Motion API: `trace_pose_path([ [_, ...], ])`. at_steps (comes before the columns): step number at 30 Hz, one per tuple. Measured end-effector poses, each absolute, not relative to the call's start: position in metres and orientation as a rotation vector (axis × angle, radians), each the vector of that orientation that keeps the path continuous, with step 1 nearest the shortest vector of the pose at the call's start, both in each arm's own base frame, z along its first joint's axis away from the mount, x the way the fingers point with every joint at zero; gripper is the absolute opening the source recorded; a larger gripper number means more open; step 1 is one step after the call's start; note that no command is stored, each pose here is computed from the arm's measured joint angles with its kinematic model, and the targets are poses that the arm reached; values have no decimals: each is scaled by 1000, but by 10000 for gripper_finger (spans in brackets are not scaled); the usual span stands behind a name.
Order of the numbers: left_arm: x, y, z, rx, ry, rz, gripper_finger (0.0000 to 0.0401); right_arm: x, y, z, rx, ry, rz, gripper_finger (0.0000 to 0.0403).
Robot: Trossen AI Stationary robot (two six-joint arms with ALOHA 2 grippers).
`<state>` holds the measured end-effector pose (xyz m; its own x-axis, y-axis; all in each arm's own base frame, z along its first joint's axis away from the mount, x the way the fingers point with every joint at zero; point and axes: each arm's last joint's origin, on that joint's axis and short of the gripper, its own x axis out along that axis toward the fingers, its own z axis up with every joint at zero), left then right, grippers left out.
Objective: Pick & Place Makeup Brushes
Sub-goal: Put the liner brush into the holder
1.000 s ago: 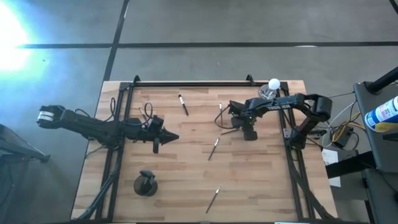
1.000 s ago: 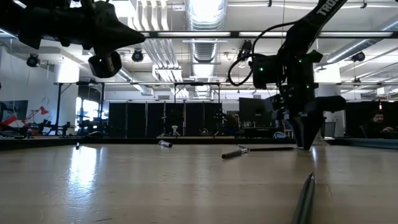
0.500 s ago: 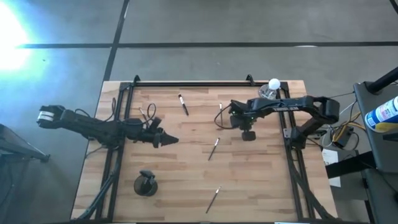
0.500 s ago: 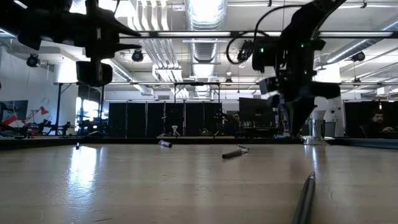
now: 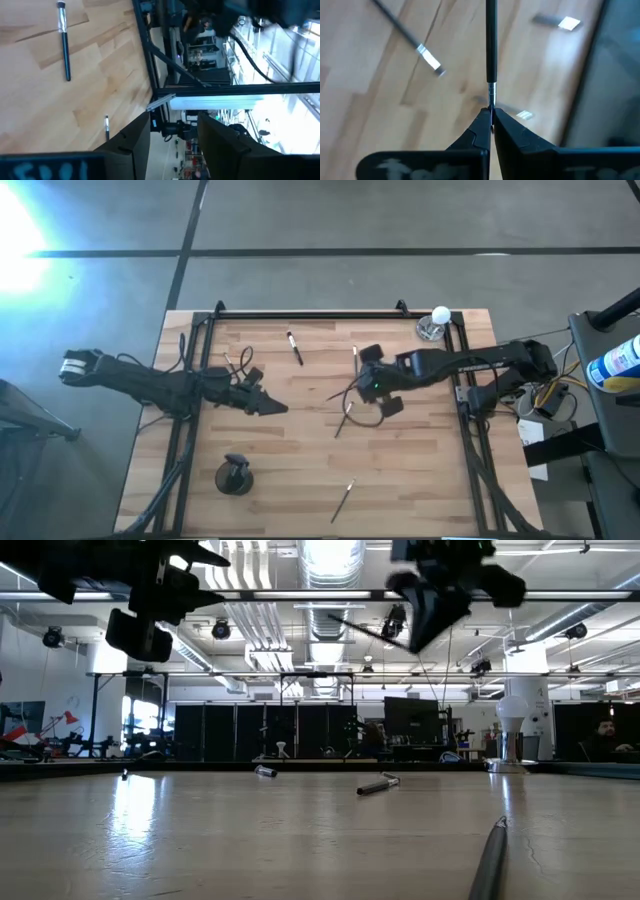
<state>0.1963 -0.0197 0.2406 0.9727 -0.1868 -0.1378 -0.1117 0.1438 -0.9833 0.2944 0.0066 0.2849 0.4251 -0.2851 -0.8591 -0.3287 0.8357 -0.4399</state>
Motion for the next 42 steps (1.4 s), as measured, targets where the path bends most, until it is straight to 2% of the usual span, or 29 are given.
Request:
trace_pose_path([
  [9,206,-19,257,-1439,315,-47,155,351,56,315,-1081,1060,83,8],
  [18,236,-23,268,-1366,385,-103,155,387,67,328,-1270,1008,119,8],
  [24,252,-13,272,-1333,367,-74,155,394,73,339,-1351,957,144,8],
  [36,259,8,282,-1284,331,-92,155,393,79,342,-1394,927,162,8],
  [42,268,8,282,-1255,349,-113,128,395,80,344,-1393,903,149,8],
])
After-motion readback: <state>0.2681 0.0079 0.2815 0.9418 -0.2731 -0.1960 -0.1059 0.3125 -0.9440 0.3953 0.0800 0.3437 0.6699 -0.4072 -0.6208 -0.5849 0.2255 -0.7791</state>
